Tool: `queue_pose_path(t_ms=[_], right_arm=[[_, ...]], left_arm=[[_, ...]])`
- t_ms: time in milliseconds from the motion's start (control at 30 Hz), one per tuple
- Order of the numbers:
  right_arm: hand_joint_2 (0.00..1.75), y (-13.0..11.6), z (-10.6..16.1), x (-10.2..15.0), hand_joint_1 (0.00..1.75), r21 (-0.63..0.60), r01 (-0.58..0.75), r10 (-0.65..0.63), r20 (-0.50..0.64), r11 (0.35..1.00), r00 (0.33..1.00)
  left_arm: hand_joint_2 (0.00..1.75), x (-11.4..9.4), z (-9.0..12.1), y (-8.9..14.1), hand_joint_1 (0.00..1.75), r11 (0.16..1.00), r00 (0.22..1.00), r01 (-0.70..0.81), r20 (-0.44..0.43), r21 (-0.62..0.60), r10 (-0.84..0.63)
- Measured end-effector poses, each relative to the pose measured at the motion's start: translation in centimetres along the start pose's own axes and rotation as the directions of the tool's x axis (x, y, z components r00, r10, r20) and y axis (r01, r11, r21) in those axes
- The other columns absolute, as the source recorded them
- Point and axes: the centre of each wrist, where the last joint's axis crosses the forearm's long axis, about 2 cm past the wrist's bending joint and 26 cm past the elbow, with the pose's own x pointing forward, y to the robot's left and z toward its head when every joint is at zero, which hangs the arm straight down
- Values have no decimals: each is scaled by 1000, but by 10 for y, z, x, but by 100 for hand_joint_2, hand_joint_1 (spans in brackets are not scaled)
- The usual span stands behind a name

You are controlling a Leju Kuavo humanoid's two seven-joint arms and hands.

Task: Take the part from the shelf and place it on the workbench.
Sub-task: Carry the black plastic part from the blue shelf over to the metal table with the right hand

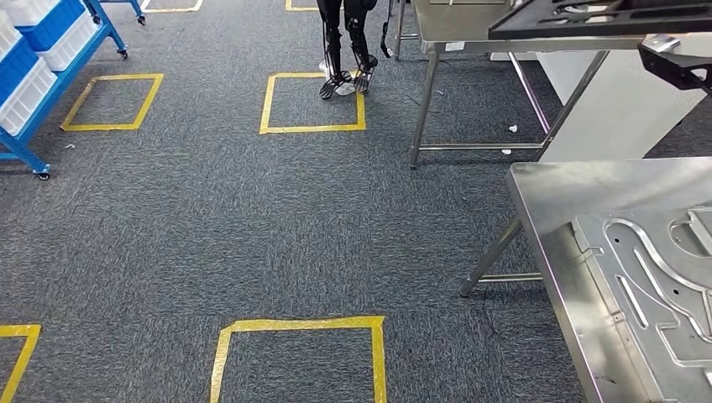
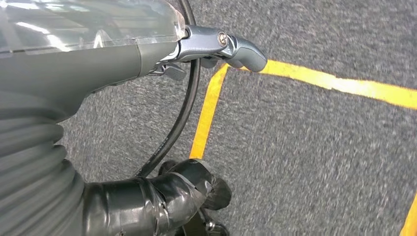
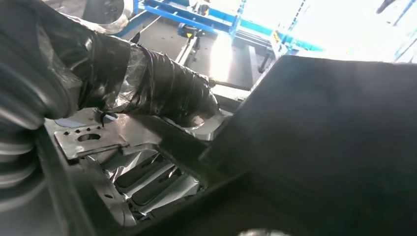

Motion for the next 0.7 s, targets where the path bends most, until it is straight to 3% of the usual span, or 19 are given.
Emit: queue_pose_path(t_ms=[500,700], right_arm=[[175,29,18,-9,175,39,11,-10,-32,999,999],[175,29,21,-13,175,32,13,-12,-43,999,999]], left_arm=[[175,4,-2,-2,0,999,999,34,1,-9,-34],[175,5,-2,-3,0,999,999,43,5,-14,-43]])
